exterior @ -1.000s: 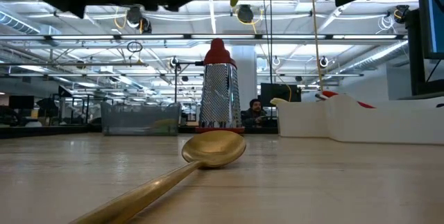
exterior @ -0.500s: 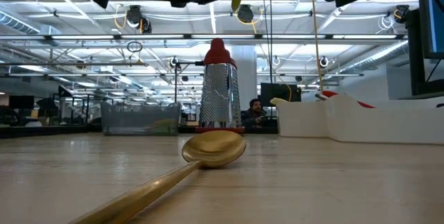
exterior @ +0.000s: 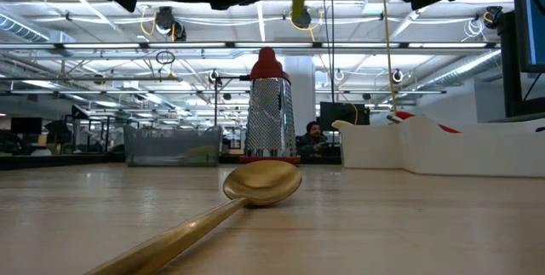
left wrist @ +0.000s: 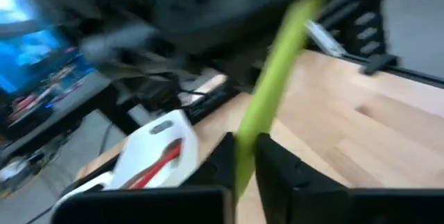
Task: Pick & Place Kitchen Items
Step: Put the green serving spoon into the bottom white bin
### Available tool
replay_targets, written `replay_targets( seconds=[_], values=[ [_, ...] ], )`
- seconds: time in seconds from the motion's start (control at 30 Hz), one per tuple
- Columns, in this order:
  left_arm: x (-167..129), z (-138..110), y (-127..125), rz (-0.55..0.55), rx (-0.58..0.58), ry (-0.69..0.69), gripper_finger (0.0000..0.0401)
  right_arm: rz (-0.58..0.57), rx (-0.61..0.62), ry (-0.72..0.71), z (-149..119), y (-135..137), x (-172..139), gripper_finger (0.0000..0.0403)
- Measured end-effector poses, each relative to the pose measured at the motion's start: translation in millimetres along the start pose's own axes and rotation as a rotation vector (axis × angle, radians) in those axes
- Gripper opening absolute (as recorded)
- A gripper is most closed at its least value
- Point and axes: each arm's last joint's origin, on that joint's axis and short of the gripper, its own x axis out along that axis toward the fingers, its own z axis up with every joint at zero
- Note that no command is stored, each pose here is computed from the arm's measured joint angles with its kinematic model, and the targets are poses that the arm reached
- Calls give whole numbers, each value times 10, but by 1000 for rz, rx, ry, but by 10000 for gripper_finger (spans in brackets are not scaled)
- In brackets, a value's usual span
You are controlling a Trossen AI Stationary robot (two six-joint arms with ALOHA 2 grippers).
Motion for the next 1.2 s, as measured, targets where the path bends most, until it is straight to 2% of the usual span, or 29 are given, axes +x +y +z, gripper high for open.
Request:
replay_targets(
  seconds=[0.2, 0.33, 0.47, 0.67, 0.8, 1.0, 1.2],
  values=[
    [-3, 7, 27, 31, -12, -2, 18, -8, -34, 10, -4, -2, 1, 36],
    [-2, 8, 24, 28, 15, -3, 37, -9, -12, 7, -3, -4, 0, 25],
    [-1, 3, 15, 20, 27, 3, 93, -12, 20, 9, -4, -6, -1, 31],
    [0, 1, 18, 66, 21, 30, 195, -10, 20, 9, -5, -5, -1, 35],
    [2, 39, 16, 72, 40, -5, 227, -17, 15, 3, 1, -13, -1, 26],
    [37, 25, 47, 28, 48, -95, 223, -72, -72, -28, 28, -77, -12, 34],
    [111, -2, 159, 62, 36, -61, 180, -92, -38, -2, -40, -126, -58, 27]
  ],
)
